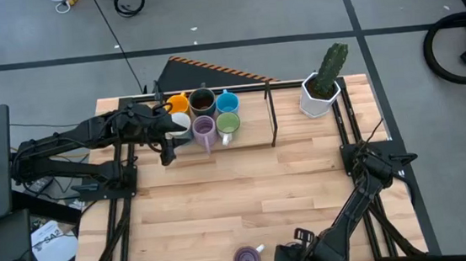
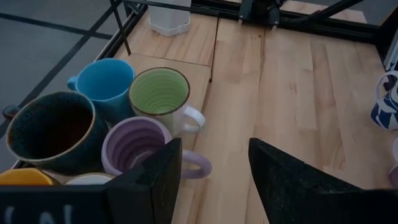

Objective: Place coffee mugs
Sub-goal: Put the blue patterned mug on the shelf

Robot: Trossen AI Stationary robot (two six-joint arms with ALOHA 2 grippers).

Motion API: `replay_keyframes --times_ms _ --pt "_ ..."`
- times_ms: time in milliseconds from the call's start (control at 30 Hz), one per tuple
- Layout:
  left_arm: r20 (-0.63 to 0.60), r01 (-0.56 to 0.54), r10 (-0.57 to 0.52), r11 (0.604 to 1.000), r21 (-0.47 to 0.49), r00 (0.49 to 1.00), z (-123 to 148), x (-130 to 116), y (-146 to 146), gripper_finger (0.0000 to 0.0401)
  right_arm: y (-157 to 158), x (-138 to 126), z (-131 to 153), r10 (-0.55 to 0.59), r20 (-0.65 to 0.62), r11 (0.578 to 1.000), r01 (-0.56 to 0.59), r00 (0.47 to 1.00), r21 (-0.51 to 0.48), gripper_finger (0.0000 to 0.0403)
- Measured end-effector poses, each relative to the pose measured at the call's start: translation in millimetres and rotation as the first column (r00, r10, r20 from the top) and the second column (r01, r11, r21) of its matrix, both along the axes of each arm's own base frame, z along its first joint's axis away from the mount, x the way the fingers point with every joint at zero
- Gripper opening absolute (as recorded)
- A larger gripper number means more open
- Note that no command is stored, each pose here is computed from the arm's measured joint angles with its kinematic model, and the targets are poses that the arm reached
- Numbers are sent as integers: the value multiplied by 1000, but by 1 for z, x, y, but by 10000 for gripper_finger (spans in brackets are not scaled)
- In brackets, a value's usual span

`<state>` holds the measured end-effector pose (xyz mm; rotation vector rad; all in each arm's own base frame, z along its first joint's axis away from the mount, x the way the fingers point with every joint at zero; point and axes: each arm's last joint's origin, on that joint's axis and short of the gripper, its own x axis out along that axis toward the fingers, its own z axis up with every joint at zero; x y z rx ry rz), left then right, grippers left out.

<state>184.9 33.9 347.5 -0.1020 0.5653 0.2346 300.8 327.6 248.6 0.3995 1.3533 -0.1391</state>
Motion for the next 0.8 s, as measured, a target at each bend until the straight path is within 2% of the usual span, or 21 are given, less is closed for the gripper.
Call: replay_keyframes --times_ms 167,533,800 --pt "0 0 0 1000 0 1000 0 0 0 192 1 -2 -8 9 -18 1000 -9 1000 -3 134" --pt "2 0 0 1000 1 1000 0 0 0 192 2 -2 -7 34 -19 999 -33 999 6 134" --pt "2 0 0 1000 1 1000 0 0 0 192 8 0 -5 72 9 995 -72 997 65 134"
